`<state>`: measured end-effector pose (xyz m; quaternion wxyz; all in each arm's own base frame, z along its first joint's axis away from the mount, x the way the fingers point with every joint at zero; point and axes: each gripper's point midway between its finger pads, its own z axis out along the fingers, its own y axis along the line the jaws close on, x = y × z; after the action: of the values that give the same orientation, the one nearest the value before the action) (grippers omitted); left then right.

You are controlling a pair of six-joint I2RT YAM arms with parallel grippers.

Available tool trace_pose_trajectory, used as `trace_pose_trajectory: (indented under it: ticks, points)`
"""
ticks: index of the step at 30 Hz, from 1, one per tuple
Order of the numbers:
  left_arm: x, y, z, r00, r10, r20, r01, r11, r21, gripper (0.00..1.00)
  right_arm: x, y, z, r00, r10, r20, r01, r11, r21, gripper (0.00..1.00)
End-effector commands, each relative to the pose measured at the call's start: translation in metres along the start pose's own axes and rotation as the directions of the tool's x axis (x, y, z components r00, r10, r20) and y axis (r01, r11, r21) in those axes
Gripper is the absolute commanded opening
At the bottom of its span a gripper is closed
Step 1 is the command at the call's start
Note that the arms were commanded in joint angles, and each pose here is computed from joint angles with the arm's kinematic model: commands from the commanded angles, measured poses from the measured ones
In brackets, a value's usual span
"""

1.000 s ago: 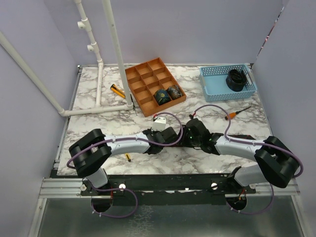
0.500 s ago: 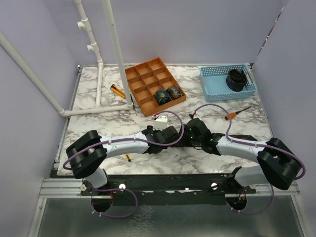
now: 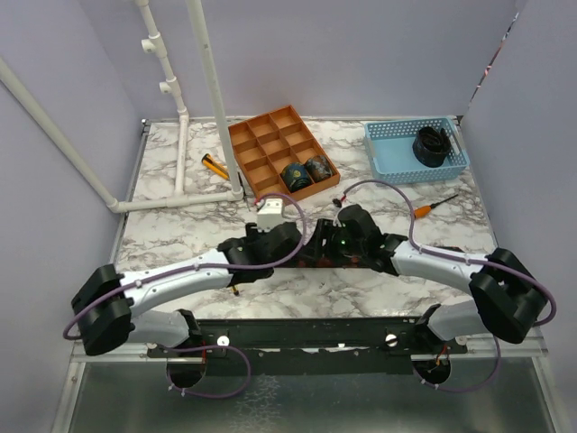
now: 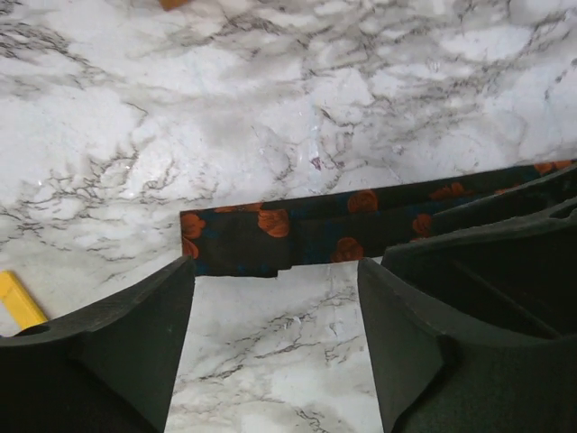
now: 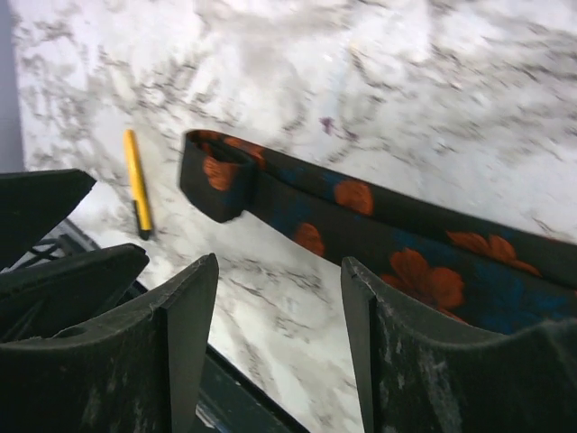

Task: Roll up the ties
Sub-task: Roll the tie at the center of the board.

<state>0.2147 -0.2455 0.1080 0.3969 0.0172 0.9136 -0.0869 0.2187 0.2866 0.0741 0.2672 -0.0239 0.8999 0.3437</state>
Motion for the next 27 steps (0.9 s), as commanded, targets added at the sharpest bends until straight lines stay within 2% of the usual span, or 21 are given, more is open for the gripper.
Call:
trace_pose_trajectory:
  ticks: [1, 6, 10, 17, 23, 27]
  points:
    - [-0.019, 0.032, -0.008, 0.988, -0.153, 0.034, 0.151, 0.988, 0.039, 0.77, -0.007, 0.035, 0.009, 0.998, -0.040, -0.042, 0.035, 0.994, -0.108, 0.62]
    - [-0.031, 0.052, -0.003, 0.940, -0.339, 0.039, 0.321, 0.917, 0.235, 0.83, -0.006, 0.052, 0.029, 0.995, -0.045, -0.093, 0.031, 0.990, -0.138, 0.62]
    - [-0.020, 0.060, 0.005, 0.912, -0.411, 0.003, 0.393, 0.874, 0.285, 0.84, -0.002, 0.058, 0.047, 0.990, -0.052, -0.134, 0.035, 0.991, -0.128, 0.60]
    - [0.000, 0.066, 0.017, 0.890, -0.454, -0.048, 0.446, 0.840, 0.309, 0.83, 0.012, 0.043, 0.066, 0.981, -0.033, -0.190, 0.023, 0.998, -0.054, 0.55]
    - [0.012, 0.060, 0.022, 0.895, -0.434, -0.101, 0.442, 0.834, 0.331, 0.82, 0.029, 0.012, 0.071, 0.976, 0.002, -0.218, 0.009, 0.999, 0.051, 0.42]
    - [0.018, 0.057, 0.025, 0.895, -0.428, -0.124, 0.444, 0.827, 0.345, 0.82, 0.038, -0.002, 0.069, 0.975, 0.015, -0.222, 0.005, 0.996, 0.087, 0.39]
